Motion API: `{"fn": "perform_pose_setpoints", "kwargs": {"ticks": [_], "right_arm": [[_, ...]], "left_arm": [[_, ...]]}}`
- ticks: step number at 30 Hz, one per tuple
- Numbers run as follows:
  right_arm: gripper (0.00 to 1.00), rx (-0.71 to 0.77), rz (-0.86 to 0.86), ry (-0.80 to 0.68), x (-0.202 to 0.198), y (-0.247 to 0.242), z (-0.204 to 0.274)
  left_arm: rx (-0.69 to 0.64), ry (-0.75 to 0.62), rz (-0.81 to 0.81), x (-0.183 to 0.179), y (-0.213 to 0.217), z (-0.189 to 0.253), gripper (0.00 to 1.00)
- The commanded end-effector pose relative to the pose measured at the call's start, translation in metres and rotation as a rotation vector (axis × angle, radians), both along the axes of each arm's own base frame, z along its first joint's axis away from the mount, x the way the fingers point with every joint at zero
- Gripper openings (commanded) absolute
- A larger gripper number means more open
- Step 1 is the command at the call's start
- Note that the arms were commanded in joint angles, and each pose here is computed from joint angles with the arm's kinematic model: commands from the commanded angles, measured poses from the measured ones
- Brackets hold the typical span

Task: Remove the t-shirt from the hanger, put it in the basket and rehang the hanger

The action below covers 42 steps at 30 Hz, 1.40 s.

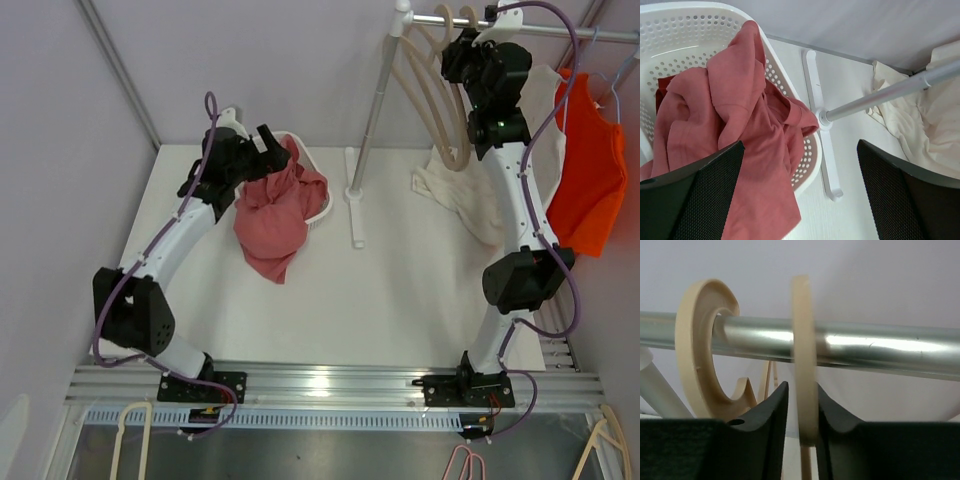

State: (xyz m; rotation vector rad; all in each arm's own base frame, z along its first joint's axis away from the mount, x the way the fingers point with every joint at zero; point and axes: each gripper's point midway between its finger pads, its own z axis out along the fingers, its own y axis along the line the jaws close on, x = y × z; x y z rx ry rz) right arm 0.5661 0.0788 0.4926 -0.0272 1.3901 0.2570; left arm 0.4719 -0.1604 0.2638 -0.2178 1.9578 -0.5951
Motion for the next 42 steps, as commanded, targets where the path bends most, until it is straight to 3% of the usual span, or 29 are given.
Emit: {"fn": "perform_pose_setpoints", "kwargs": {"ticks": [1,2,4,8,10,11,13,18,22,28,33,42], "right_arm": [[0.32,0.003,-0.026,-0.054,-0.004,-0.003,0.023],[0.44,0.003,-0.034,-0.051,-0.004,-0.004,0.022],[0.5,-0.001,-0.046,-0.049,-0.004,-0.007,0.022],[0.52,-0.002,-0.068,-0.046,-0.016,-0.015,0.031],[0.54,0.004,-0.06,-0.043,-0.028,-0.021,0.039],[0.56,0.005,-0.05,-0.021,-0.034,-0.022,0.037],[0.56,0.009,-0.044,-0.025,-0.052,-0.027,0.047],[0.59,0.012,-0.079,-0.045,-0.098,-0.039,0.06],[0.68,0.018,-0.112,-0.085,-0.146,-0.048,0.077],[0.69,0.048,-0.186,-0.027,-0.184,-0.064,0.066],[0.7,0.086,-0.165,-0.062,-0.221,-0.063,0.069],[0.71,0.093,-0.124,-0.074,-0.239,-0.056,0.073]], "left_arm": [[0.029,-0.156,0.023,-0.026,0.008,0.057,0.99],[0.027,-0.164,0.041,-0.036,0.014,0.063,1.0],[0.039,-0.125,0.084,-0.05,0.025,0.042,0.99],[0.028,-0.156,0.158,-0.086,0.044,0.032,0.99],[-0.01,-0.236,0.183,-0.105,0.05,0.056,1.0],[-0.001,-0.215,0.194,-0.111,0.054,0.039,1.0],[-0.02,-0.26,0.203,-0.125,0.059,0.05,1.0],[0.011,-0.126,0.25,-0.136,0.069,-0.002,0.99],[-0.012,-0.006,0.223,-0.142,0.06,-0.05,0.99],[-0.02,0.155,0.178,-0.158,0.05,-0.117,0.99],[-0.005,0.262,0.179,-0.18,0.054,-0.16,0.99],[-0.072,0.148,0.197,-0.169,0.052,-0.171,1.0]]}}
